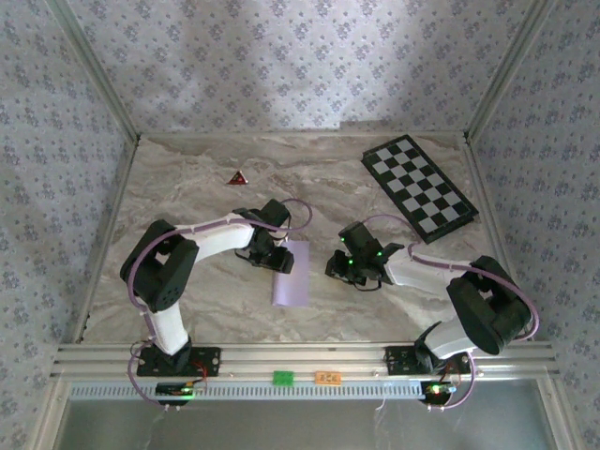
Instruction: Fold a paper plane with a square sheet of paper (pick it up from the middle)
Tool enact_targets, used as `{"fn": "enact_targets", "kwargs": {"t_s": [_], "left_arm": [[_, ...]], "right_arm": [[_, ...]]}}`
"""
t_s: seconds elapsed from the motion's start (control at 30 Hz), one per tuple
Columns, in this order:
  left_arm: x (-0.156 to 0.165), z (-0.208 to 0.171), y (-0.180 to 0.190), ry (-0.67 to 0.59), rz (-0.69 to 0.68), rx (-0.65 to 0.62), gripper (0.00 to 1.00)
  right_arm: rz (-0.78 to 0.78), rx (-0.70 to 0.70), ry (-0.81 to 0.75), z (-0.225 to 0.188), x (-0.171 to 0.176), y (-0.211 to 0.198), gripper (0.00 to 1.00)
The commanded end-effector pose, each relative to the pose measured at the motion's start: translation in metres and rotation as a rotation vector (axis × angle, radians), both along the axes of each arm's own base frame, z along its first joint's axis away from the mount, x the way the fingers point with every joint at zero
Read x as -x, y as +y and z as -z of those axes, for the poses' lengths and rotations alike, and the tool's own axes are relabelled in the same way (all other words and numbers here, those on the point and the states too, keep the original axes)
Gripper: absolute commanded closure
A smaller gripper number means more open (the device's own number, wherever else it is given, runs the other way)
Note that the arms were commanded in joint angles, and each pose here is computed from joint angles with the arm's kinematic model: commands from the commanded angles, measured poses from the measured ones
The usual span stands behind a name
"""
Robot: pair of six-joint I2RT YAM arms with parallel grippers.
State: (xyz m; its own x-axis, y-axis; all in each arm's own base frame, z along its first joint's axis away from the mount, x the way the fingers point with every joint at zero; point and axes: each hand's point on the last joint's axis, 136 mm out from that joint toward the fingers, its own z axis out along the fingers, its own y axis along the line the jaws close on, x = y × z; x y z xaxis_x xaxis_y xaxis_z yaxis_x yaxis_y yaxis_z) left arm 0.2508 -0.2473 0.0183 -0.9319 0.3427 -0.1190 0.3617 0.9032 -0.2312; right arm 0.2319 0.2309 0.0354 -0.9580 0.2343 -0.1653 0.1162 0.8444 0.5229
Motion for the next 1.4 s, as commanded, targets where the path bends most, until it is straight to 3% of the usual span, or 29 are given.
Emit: {"fn": "enact_targets", "kwargs": {"t_s": [0.0,0.77,1.0,1.37], "left_arm": [[-0.014,0.028,0.001,-0.047,0.022,-0.042,0.43],[-0.017,0.030,-0.004,-0.050,0.011,-0.028,0.40],[-0.016,0.030,-0.005,-0.051,0.006,-0.019,0.40],[-0.015,0.032,-0.004,-0.043,0.006,-0.027,0.40]], "right_arm": [[-0.019,0.001,-0.012,-0.005,-0.003,0.005,0.77],[-0.084,-0.078,-0.026,-0.007,-0.007,0.041,0.78],[-0.084,-0.203,-0.025,-0.005,-0.016,0.067,1.00],[-0.121,-0.228,-0.001,0.003,-0.021,0.091,1.00]]}}
